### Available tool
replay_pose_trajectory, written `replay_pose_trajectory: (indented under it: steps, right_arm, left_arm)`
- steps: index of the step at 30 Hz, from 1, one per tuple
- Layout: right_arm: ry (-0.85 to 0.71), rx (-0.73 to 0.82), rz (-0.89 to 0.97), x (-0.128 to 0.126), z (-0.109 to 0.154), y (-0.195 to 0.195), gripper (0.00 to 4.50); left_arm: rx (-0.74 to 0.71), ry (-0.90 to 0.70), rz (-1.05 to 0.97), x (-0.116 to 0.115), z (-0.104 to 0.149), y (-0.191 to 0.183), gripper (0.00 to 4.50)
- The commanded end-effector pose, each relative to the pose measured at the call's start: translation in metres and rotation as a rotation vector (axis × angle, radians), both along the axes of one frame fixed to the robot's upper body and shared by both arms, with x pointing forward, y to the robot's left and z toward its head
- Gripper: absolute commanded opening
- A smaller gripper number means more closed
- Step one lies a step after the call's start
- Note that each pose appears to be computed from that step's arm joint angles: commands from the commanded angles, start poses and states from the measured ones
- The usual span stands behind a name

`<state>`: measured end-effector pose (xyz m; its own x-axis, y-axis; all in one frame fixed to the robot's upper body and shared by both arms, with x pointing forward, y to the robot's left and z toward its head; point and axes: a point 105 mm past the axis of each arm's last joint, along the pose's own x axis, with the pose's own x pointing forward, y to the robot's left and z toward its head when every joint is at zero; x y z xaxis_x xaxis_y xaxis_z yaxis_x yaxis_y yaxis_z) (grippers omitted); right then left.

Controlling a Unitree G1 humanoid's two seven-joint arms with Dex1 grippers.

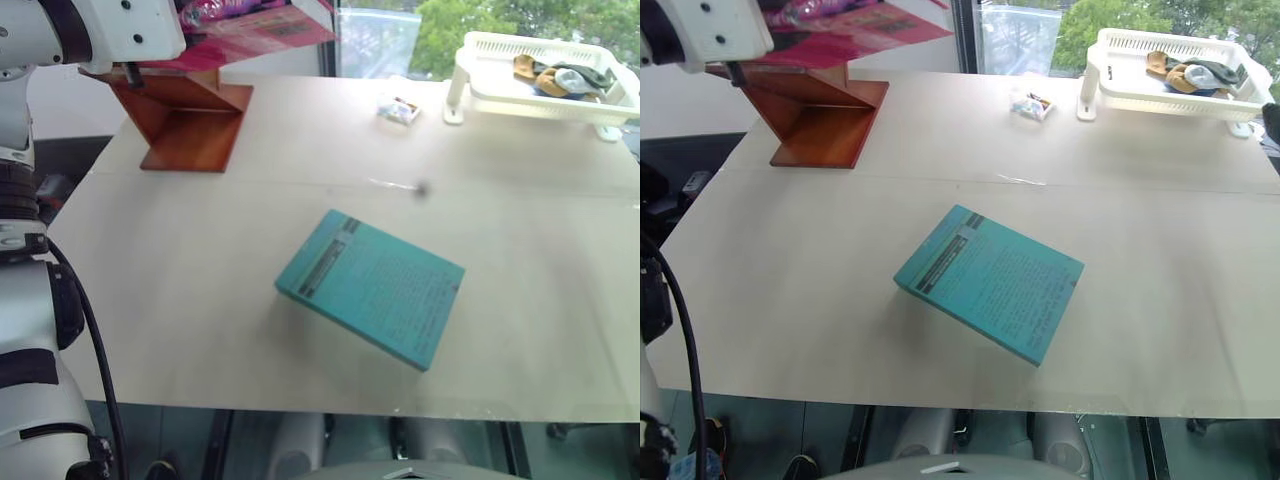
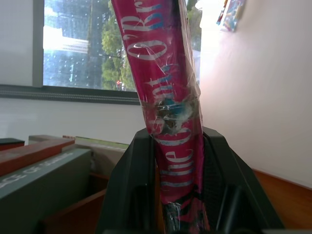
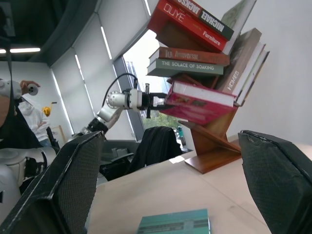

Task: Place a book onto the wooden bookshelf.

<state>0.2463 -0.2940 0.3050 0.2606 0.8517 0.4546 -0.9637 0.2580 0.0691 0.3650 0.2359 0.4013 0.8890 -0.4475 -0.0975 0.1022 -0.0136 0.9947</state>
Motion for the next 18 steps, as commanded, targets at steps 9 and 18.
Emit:
replay_pose_trajectory:
  steps: [9, 18]
  right_arm:
    - [-0.056, -0.023, 0.014, -0.005, 0.006, 0.003, 4.5]
    - [-0.075, -0.015, -0.018, -0.006, 0.007, 0.001, 4.5]
  left_arm:
    - [0.134, -0.052, 0.263, 0.004, 0.013, 0.066, 0.75]
    - [0.119, -0.05, 0.306, 0.025, -0.013, 0.074, 0.75]
